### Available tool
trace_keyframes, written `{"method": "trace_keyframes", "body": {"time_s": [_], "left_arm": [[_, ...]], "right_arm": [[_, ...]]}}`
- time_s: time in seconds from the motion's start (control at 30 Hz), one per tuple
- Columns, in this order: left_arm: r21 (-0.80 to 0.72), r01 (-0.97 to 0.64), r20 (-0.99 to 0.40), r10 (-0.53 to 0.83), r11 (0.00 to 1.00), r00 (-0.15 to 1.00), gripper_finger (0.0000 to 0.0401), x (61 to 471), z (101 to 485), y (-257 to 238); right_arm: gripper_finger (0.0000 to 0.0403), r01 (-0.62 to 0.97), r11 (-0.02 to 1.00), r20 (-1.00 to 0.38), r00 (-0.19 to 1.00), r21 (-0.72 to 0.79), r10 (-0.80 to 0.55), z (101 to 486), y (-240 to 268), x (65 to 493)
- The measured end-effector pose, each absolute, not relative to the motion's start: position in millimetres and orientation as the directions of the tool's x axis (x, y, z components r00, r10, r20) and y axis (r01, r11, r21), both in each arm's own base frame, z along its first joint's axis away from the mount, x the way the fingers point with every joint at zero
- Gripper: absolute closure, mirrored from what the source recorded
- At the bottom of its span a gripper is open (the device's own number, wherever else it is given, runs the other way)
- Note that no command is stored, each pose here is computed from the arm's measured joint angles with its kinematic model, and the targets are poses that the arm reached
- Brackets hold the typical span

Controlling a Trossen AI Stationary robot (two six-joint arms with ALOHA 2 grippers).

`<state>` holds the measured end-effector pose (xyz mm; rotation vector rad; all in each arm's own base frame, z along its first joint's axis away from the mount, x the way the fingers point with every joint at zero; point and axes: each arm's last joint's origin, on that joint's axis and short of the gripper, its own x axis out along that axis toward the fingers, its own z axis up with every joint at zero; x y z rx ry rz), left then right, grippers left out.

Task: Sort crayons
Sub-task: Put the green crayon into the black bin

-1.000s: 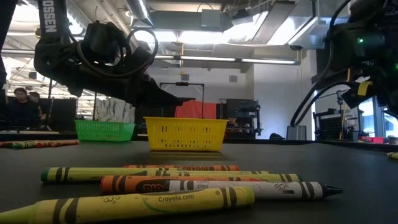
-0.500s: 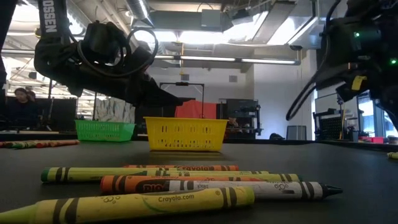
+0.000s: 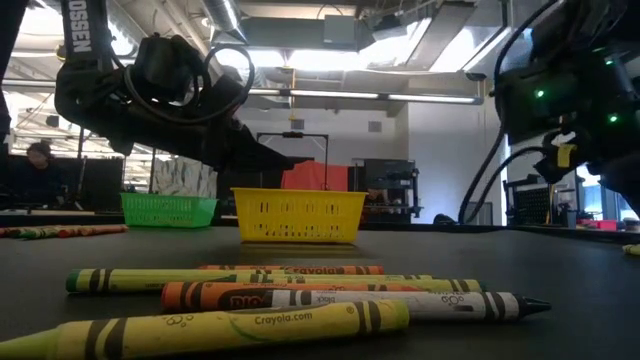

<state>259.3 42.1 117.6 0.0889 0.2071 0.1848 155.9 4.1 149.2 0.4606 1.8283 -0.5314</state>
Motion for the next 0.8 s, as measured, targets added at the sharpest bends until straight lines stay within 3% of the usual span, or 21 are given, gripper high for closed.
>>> {"method": "trace_keyframes", "body": {"time_s": [0.5,0.8], "left_arm": [[0.102,-0.173,-0.199,0.191,0.980,0.961,0.0286,259.2,117.3,41.9],[0.096,-0.174,-0.199,0.190,0.980,0.961,0.0286,259.2,117.3,41.8]], "right_arm": [[0.0315,0.549,0.820,-0.931,-0.360,-0.159,0.060,126.1,-9.6,157.3],[0.0389,0.530,0.832,-0.931,-0.361,-0.162,0.048,125.8,-9.8,157.2]]}}
